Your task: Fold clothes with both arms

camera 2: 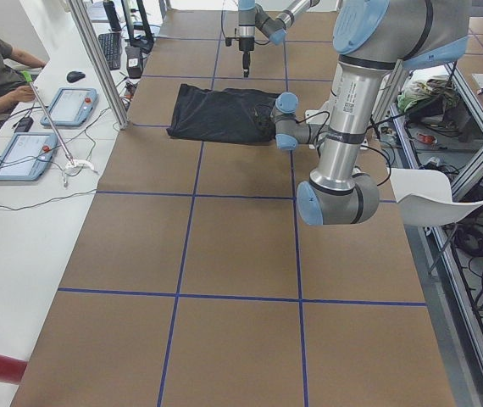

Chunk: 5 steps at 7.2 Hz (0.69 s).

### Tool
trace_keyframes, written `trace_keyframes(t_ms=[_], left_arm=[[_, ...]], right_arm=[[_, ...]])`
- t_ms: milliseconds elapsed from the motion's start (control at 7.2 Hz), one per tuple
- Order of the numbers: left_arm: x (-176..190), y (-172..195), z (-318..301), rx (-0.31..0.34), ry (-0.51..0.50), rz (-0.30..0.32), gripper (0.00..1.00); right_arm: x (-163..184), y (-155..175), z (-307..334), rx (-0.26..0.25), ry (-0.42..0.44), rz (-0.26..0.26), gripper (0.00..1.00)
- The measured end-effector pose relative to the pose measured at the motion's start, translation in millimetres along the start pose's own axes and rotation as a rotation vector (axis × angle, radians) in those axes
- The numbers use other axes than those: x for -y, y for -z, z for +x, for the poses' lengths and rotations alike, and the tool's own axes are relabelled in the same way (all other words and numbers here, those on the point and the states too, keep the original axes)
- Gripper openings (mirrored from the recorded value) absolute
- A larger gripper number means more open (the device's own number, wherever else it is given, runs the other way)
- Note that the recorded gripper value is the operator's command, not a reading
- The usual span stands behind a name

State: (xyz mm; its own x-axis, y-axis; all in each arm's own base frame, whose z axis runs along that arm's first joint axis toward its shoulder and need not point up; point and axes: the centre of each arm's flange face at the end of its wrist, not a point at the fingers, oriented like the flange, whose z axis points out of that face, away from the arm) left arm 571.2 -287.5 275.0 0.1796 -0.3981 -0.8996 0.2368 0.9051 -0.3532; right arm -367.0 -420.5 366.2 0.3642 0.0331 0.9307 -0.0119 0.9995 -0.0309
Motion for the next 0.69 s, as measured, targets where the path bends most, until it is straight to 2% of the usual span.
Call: trace_keyframes(t_ms=[278,417,695], left_arm=[[6,22,16,-0.037,0.016,-0.005,0.00],[9,37,26,-0.046,0.018,-0.010,0.00],[7,63,42,-0.047,0.020,-0.015,0.00]], right_arm=[[-1,-1,0,0.000,-0.014,-0.001,1.00],[-3,-2,-2,0.001,-0.066,-0.003,1.00],[-32,-19,-23,0.017,-0.238,0.006,1.00]])
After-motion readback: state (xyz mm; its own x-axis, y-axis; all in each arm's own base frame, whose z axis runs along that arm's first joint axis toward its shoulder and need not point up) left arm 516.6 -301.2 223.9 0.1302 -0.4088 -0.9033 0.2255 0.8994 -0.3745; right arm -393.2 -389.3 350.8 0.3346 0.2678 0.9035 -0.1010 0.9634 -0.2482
